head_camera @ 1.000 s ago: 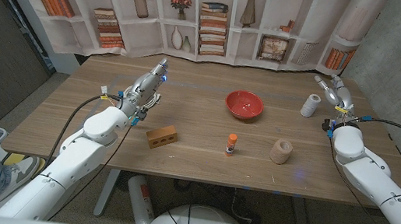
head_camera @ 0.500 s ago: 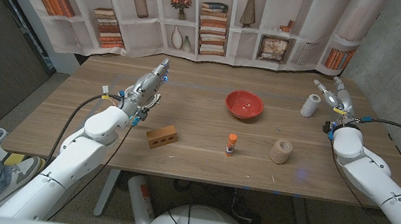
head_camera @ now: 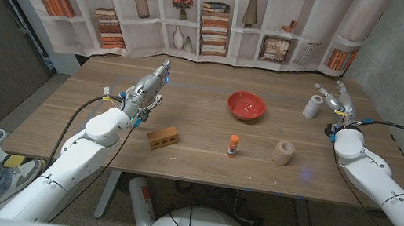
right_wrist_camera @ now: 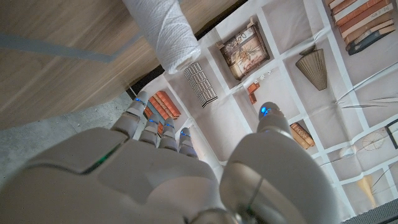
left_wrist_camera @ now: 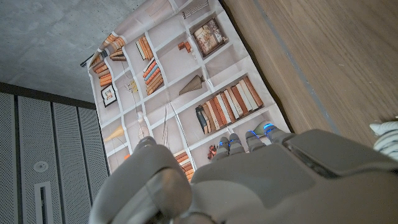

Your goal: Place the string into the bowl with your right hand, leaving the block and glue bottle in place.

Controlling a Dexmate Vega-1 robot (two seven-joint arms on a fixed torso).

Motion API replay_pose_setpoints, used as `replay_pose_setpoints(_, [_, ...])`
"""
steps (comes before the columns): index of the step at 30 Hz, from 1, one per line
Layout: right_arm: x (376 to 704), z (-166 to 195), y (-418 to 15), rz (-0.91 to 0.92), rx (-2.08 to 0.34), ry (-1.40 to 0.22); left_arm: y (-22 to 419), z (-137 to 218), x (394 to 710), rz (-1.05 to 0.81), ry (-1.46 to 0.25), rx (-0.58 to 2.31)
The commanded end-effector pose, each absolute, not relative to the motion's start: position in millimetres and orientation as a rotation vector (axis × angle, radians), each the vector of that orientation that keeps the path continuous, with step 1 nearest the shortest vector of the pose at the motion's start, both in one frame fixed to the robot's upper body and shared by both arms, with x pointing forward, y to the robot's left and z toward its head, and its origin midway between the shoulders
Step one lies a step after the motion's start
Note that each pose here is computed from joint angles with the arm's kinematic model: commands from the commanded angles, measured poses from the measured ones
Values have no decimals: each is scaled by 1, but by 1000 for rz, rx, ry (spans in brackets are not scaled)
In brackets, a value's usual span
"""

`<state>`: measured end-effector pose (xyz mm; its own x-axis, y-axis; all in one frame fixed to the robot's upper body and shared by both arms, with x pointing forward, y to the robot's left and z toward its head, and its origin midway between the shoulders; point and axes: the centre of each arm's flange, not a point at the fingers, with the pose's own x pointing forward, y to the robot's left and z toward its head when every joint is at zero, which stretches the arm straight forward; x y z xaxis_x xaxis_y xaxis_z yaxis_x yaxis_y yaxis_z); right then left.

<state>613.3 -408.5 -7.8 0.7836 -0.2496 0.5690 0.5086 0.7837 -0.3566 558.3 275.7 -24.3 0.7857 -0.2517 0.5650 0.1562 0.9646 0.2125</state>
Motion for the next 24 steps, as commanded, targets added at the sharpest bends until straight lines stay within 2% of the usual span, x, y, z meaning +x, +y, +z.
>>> replay_pose_setpoints(1, [626,-12,-404,-425,-527,-506,276,-23,561,-217,-626,155])
replay_pose_setpoints(24, [633,-20,-399,-424,-570,-482,274,-19,560,-218,-630,167])
